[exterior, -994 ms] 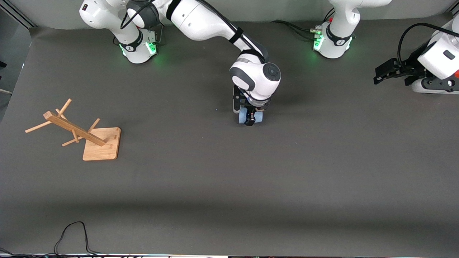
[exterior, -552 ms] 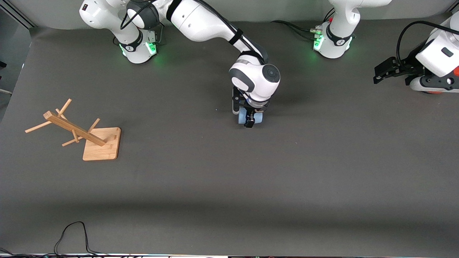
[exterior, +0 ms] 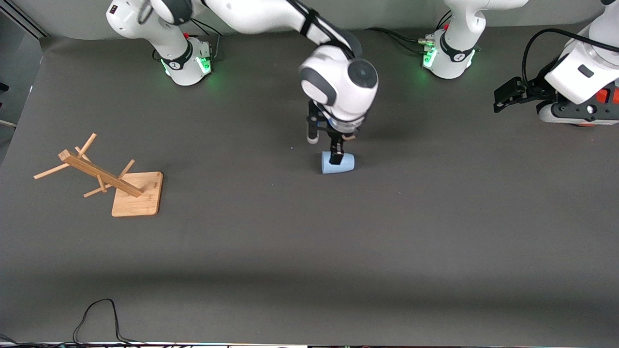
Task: Rotate and upright cup with both arms
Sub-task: 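Open the right gripper, leaving the cup on its side, and withdraw, then reach the left gripper down to the cup lying on its side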
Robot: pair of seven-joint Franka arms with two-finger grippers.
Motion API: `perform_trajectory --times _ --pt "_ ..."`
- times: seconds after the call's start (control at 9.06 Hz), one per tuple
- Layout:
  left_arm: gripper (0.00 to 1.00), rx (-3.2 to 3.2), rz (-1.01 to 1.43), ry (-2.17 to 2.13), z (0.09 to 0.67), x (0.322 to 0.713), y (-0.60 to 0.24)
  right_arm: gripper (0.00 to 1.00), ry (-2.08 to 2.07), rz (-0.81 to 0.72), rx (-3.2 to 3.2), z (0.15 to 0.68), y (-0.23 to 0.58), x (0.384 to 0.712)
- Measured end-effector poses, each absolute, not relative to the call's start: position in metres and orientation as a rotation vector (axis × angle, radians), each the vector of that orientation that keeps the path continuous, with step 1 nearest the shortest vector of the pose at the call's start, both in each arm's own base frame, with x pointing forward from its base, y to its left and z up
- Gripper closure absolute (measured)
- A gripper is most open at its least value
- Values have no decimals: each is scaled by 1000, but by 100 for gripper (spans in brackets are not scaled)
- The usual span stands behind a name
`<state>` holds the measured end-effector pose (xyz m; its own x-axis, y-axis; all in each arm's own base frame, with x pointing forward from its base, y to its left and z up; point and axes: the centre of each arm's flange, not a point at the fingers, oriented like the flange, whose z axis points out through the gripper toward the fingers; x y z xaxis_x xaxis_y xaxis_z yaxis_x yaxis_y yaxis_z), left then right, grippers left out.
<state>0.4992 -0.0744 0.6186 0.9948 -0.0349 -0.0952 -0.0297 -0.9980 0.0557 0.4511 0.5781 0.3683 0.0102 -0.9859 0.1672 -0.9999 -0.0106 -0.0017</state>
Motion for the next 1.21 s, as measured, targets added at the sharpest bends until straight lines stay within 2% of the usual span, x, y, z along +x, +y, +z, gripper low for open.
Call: perform_trajectory --times 0.11,0.33,0.66,0.88,1.21 --pt "0 3085 -148 -60 619 499 -78 0 -2019 118 2208 423 535 465" --pt "0 3099 -143 -62 617 493 -118 0 -1858 33 2320 494 444 496" --pt "0 3113 -93 -120 592 478 -241 0 -1609 -94 2541 579 283 520" --pt "0 3080 -60 -113 563 487 -286 0 -1425 -139 2691 607 192 527" --pt "0 3247 41 -70 508 494 -377 0 -1065 -169 2900 617 83 538"
